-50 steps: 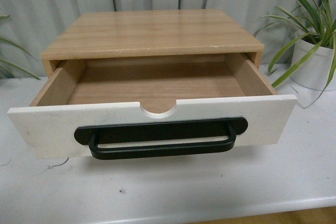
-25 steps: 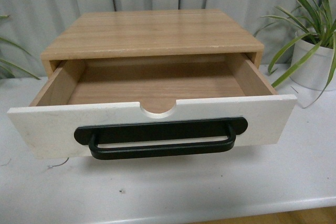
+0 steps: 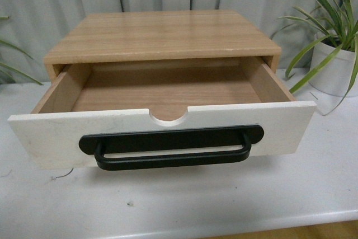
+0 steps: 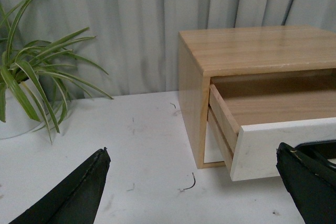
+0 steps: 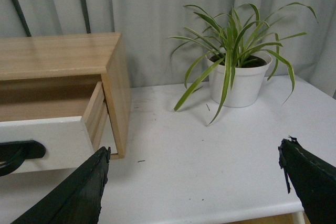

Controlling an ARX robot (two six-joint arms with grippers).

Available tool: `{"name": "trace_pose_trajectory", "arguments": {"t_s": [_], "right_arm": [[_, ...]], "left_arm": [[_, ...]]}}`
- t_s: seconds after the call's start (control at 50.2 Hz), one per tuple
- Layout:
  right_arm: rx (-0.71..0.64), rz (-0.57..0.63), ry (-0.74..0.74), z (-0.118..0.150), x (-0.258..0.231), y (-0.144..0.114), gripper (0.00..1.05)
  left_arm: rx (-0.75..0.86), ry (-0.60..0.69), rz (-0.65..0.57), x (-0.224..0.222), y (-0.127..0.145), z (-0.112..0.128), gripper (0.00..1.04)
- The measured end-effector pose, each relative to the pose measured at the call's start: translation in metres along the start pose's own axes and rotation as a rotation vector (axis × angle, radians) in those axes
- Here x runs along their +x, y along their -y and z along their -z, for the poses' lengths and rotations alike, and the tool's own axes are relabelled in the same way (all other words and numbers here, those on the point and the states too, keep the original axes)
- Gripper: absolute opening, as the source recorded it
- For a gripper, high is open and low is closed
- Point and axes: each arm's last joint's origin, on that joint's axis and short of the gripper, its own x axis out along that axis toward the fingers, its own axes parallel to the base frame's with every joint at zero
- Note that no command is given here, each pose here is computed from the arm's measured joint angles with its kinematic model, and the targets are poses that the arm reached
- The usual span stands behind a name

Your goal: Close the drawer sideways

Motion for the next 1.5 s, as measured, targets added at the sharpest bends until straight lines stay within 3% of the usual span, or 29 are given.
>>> {"name": "trace_pose_trajectory", "arguments": {"t_s": [0.1, 0.14, 0.279, 0.419, 0.518, 0.678, 0.857, 1.495], "right_arm": [[0.0, 0.0, -0.003, 0.0, 0.0, 0.0, 0.98], [0.053, -0.015, -0.074, 0.002, 0.0, -0.002, 0.98], [0.075, -0.235, -0.272, -0.003, 0.007, -0.022, 0.98], [-0.184, -0.503, -0.511, -0.011, 0.014, -0.043, 0.98], [-0.474, -0.646, -0.609, 0.002, 0.016, -0.058, 0.98], [-0.805, -0.597, -0.573, 0.009, 0.037, -0.067, 0.98], [-0.981, -0.589, -0.52, 0.013, 0.056, -0.075, 0.98], [-1.081, -0.627, -0.424, 0.014, 0.098, -0.092, 0.98]], "left_arm": [[0.0, 0.0, 0.0, 0.0, 0.0, 0.0, 0.98], [0.004, 0.009, 0.011, 0.0, 0.0, -0.001, 0.98], [0.089, 0.004, 0.183, 0.0, 0.006, 0.0, 0.98], [0.359, -0.011, 0.426, 0.002, 0.018, 0.006, 0.98], [0.598, -0.072, 0.534, 0.01, 0.022, 0.018, 0.98], [0.89, -0.012, 0.566, 0.026, 0.027, 0.023, 0.98], [1.046, -0.015, 0.554, 0.048, 0.03, 0.036, 0.98], [0.974, -0.083, 0.508, 0.092, 0.042, 0.048, 0.98]]}}
